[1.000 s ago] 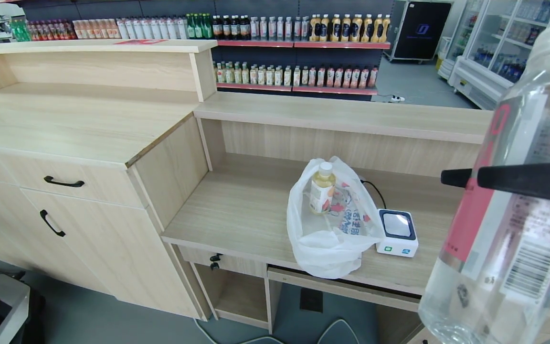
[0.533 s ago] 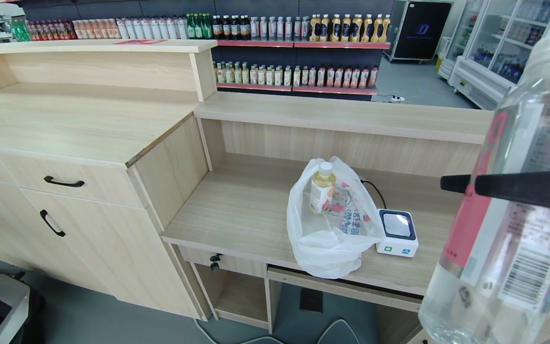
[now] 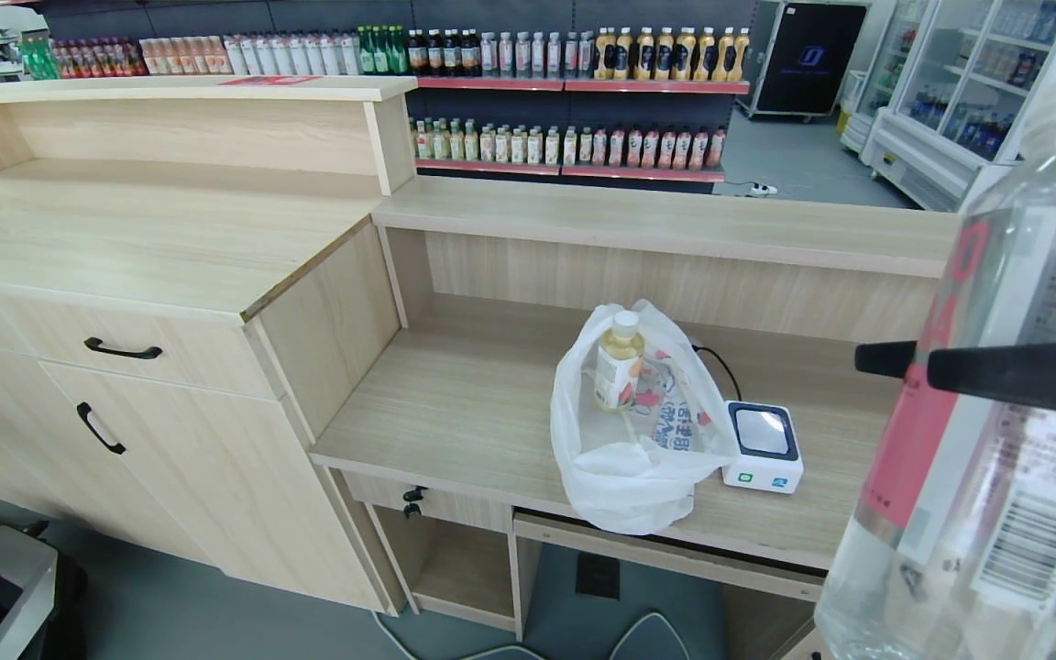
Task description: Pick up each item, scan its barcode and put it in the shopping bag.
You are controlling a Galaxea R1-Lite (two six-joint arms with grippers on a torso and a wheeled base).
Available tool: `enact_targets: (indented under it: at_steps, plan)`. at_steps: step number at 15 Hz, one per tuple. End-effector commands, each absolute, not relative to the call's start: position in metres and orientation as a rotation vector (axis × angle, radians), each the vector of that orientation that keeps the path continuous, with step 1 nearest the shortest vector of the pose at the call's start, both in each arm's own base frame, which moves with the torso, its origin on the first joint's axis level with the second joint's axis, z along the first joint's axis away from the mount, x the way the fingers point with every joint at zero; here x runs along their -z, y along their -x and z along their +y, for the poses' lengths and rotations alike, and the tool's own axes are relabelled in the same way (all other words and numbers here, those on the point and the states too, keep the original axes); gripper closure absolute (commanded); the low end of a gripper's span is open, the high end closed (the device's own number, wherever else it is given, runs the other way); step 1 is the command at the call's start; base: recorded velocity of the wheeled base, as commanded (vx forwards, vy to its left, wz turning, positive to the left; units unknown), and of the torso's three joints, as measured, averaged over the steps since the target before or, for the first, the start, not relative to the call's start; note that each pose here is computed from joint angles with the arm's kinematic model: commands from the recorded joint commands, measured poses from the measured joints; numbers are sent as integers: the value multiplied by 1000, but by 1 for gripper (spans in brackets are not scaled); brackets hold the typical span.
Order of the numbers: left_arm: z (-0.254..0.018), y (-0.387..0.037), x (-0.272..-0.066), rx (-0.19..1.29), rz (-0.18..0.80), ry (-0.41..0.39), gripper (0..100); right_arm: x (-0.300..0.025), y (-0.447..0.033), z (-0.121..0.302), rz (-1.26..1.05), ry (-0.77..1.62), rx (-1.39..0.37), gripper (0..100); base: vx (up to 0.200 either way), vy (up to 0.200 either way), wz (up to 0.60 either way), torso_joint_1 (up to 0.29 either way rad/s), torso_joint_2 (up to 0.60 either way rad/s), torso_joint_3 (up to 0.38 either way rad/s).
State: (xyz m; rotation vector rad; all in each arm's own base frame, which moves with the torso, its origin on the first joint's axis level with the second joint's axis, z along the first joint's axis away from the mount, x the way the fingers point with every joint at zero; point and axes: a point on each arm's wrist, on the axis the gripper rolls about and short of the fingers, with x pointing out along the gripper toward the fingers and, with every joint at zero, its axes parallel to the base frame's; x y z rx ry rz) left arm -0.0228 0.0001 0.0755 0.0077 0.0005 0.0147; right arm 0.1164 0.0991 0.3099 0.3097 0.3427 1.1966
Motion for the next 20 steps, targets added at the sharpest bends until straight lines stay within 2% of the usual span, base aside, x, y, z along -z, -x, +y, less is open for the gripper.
enact_targets:
  at_steps: [1,9,14,20]
  plan:
    - [0,23,-75,-15,0,-8,100,-311,-116,99,338,-310,-1198,100,0,0,0,0,0,0]
    - [0,23,-75,-15,0,-8,100,-310,-122,88,283,-259,-1121,100,0,0,0,0,0,0]
    - [0,23,-75,-15,0,-8,100,-297,-142,71,220,-101,-901,100,0,0,0,0,0,0]
    - [0,23,-75,-15,0,-8,100,-259,-222,33,78,306,-525,100,0,0,0,0,0,0]
